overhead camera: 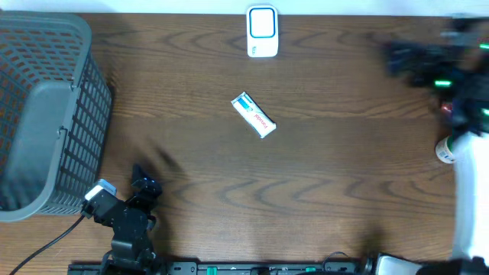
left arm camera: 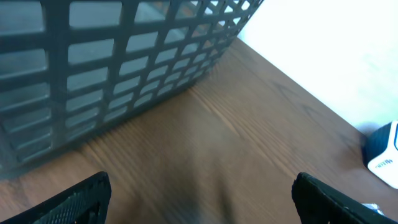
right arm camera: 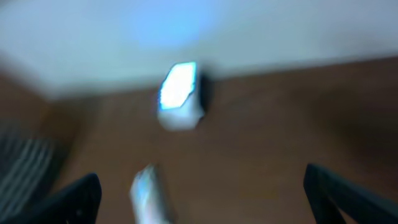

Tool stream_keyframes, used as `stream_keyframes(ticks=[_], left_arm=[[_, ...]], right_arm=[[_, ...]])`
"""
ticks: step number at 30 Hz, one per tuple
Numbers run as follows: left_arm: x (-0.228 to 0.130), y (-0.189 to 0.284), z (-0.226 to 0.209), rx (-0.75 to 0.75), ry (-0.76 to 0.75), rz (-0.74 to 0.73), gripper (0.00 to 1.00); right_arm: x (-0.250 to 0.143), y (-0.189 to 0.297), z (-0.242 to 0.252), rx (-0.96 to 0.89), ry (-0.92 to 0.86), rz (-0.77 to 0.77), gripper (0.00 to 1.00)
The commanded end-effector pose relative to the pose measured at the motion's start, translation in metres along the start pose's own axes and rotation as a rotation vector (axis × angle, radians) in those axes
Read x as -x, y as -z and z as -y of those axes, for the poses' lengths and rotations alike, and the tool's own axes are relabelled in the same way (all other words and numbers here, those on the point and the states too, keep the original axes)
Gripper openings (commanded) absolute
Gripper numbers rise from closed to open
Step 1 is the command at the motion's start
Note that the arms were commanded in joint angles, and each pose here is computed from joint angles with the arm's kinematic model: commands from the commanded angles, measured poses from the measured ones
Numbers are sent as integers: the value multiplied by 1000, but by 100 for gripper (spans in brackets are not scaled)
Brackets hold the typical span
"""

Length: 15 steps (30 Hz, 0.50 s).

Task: Scan the item barcode
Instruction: 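Move the right gripper to the white caplet box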

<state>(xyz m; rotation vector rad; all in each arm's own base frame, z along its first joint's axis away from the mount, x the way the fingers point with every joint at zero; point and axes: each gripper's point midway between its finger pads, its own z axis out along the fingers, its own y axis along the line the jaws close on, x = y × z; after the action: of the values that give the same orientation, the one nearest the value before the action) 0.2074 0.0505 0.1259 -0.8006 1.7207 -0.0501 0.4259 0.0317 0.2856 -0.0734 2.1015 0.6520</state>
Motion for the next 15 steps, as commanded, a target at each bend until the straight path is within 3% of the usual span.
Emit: stream_keyframes(ticks=[1, 5, 9, 12, 13, 15], left_arm=[[-8, -2, -7, 24, -22, -19, 94], [-8, -2, -7, 24, -22, -19, 93], [-8, -2, -7, 25, -22, -19, 93], [-8, -2, -7, 25, -22, -19, 93], [-8, -2, -7, 24, -22, -19, 94], [-8, -2, -7, 25, -22, -19, 93]], right_arm=[[-60, -58, -44, 104, 183, -202, 99], [-123, -115, -67, 82, 247, -379, 97], [-174, -152, -94, 95, 294, -483, 48], [-188, -175, -95, 5, 296, -474, 7], [-189, -181, -91, -38, 291, -460, 1], [-190, -195, -82, -115, 297, -426, 1]])
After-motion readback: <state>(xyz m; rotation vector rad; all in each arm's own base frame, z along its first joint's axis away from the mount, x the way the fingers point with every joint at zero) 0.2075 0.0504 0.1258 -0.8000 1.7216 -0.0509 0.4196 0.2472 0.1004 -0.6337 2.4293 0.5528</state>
